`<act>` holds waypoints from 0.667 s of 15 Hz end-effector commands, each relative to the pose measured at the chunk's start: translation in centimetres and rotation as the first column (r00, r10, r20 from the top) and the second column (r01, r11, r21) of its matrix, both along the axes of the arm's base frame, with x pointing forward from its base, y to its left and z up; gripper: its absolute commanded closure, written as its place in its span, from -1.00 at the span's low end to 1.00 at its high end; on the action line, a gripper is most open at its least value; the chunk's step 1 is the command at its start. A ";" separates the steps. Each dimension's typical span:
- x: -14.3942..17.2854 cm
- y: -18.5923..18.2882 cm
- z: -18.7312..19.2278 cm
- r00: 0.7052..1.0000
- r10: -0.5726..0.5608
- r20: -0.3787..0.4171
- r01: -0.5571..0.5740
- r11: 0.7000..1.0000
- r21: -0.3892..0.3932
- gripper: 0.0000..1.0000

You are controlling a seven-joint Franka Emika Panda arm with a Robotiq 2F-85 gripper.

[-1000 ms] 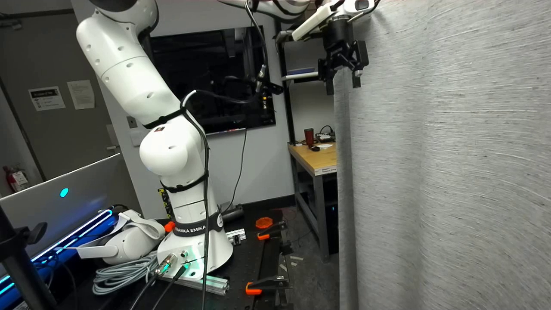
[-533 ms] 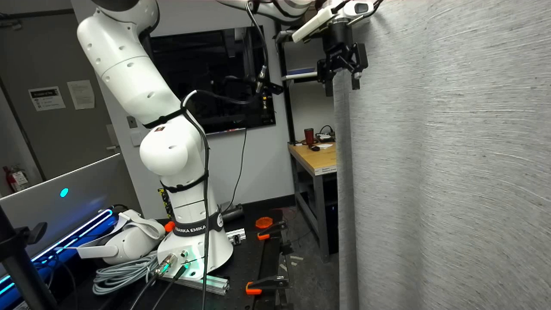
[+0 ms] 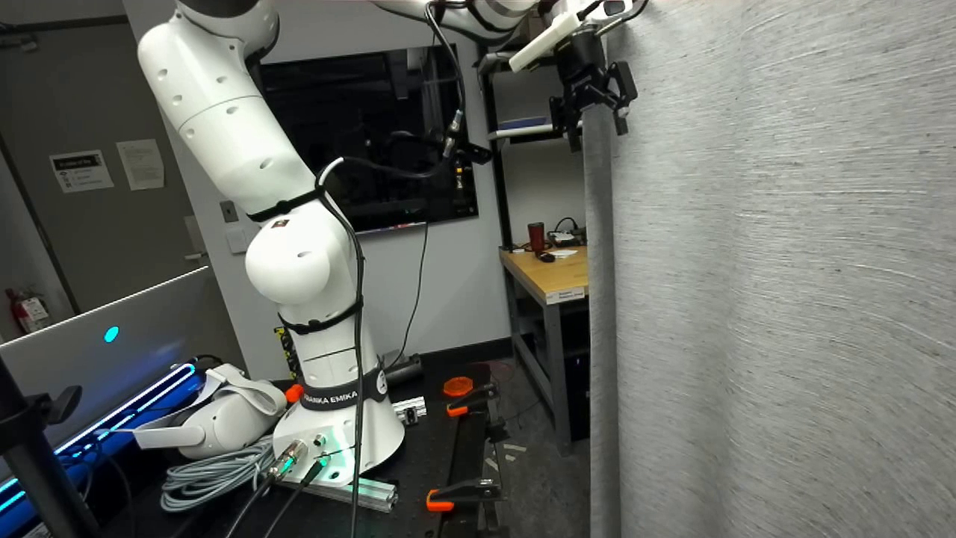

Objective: Move the curtain to the right

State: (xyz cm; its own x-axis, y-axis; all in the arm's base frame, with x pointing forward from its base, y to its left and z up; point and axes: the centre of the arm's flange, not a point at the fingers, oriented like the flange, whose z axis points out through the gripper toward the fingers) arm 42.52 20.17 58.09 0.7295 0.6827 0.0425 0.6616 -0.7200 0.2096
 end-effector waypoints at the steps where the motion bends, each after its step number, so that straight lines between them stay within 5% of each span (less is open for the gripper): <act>1: 1.8 1.6 1.7 0.994 -0.025 0.109 0.014 0.994 0.105 -1.00; 4: 2.3 2.4 2.8 0.972 -0.051 0.231 0.005 0.981 0.195 -1.00; 10: 2.0 3.6 6.3 0.861 -0.182 0.474 -0.015 0.924 0.382 -1.00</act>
